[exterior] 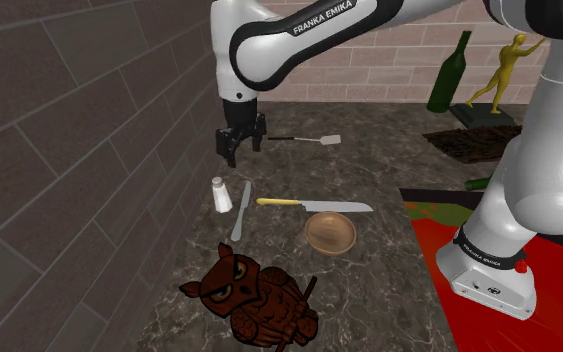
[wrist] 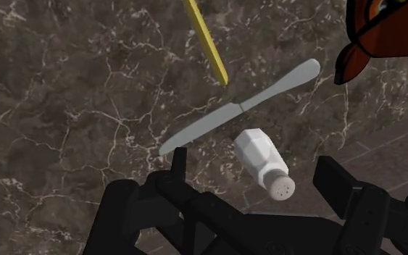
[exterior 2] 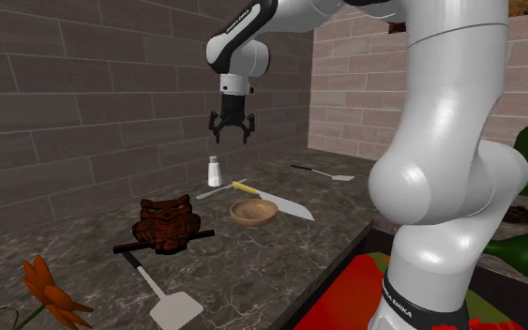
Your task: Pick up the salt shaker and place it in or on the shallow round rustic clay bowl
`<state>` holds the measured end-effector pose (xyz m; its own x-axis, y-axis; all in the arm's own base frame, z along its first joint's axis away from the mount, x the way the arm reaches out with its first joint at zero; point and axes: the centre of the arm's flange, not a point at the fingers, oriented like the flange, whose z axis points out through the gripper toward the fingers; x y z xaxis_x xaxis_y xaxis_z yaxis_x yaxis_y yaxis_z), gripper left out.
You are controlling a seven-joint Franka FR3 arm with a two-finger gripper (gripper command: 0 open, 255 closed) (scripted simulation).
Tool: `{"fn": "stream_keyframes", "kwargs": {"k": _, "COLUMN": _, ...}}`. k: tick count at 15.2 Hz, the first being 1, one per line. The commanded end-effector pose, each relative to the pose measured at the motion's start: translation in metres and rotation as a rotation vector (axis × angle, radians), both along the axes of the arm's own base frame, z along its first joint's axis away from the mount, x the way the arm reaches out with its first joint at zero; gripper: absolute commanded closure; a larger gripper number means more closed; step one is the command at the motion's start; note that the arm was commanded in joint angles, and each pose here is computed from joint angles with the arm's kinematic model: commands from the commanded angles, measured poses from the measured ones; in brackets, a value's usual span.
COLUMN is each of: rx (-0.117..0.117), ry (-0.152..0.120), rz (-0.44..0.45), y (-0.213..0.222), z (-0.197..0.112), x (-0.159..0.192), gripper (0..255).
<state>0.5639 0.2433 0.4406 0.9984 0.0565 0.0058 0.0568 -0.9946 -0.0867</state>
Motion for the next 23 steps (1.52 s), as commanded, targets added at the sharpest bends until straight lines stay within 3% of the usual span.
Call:
{"fn": "stream_keyframes", "kwargs": {"k": 1, "rx": -0.003, "ry": -0.002, "rz": 0.010, "y": 0.017, "z": -0.012, "x": 0.017, "gripper": 0}}
{"fn": "stream_keyframes", "kwargs": {"k": 6, "rx": -0.010, "ry": -0.007, "rz": 0.036, "y": 0.059, "z": -0.038, "x": 0.055, "gripper": 0}}
{"fn": "stream_keyframes", "kwargs": {"k": 14, "rx": -0.010, "ry": -0.007, "rz": 0.036, "y": 0.062, "z": -0.078, "x": 0.055, "gripper": 0}}
{"fn": "stream_keyframes", "kwargs": {"k": 21, "rx": -0.010, "ry": -0.007, "rz": 0.036, "y": 0.062, "z": -0.078, "x": 0.055, "gripper": 0}}
{"fn": "stream_keyframes", "kwargs": {"k": 22, "rx": -0.010, "ry": -0.007, "rz": 0.036, "y": 0.062, "z": -0.078, "x": 0.055, "gripper": 255}}
{"fn": "stream_keyframes", "kwargs": {"k": 23, "rx": -0.010, "ry": -0.007, "rz": 0.036, "y": 0.062, "z": -0.078, "x": 0.055, "gripper": 255}}
